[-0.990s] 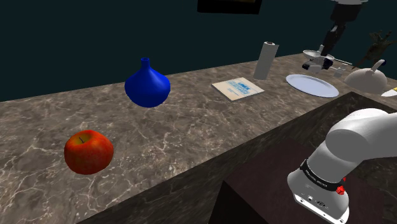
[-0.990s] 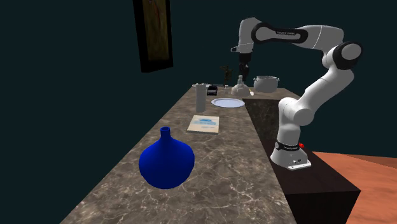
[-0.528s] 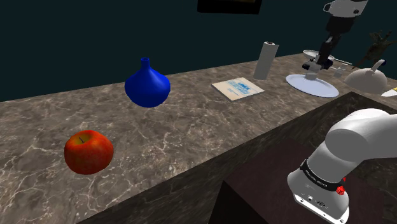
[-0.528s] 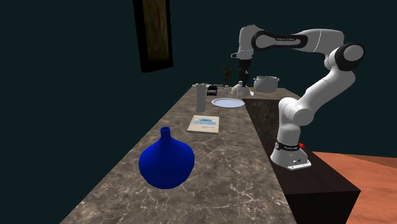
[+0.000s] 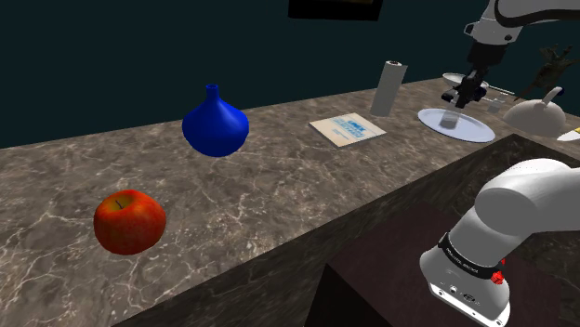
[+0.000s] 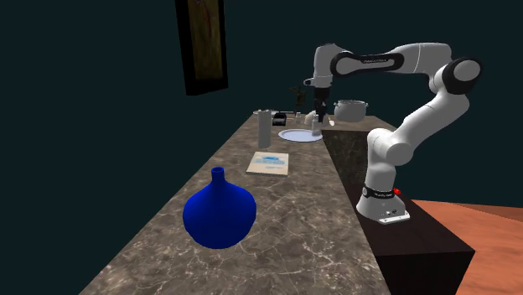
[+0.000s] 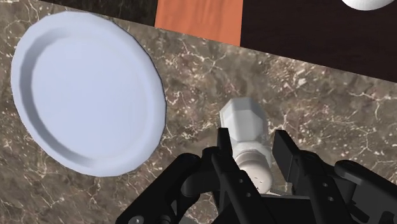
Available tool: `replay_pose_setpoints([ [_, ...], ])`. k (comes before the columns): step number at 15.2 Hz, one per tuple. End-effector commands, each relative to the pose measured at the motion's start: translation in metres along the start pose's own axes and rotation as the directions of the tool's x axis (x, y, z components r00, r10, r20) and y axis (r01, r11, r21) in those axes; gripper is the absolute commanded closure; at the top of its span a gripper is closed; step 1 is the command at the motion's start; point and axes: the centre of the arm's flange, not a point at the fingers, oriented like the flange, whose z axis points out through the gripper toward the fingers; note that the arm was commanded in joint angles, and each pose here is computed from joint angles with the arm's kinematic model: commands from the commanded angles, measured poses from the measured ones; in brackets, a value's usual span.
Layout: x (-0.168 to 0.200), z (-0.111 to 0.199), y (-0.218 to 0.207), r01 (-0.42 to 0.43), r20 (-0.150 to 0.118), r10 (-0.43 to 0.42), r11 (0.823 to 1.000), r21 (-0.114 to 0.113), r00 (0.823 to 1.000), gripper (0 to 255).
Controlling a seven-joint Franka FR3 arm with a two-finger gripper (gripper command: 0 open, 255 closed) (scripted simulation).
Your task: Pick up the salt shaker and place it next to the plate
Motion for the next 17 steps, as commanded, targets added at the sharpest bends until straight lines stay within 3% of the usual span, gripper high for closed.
replay_pose_setpoints([
  [1,0.001,0.012,-0.002,0.000,0.000,0.000,1.000,0.000,1.000,255],
  [14,0.005,0.080,-0.010,0.000,0.000,0.000,1.000,0.000,1.000,255],
  [17,0.005,0.081,-0.010,0.000,0.000,0.000,1.000,0.000,1.000,255],
])
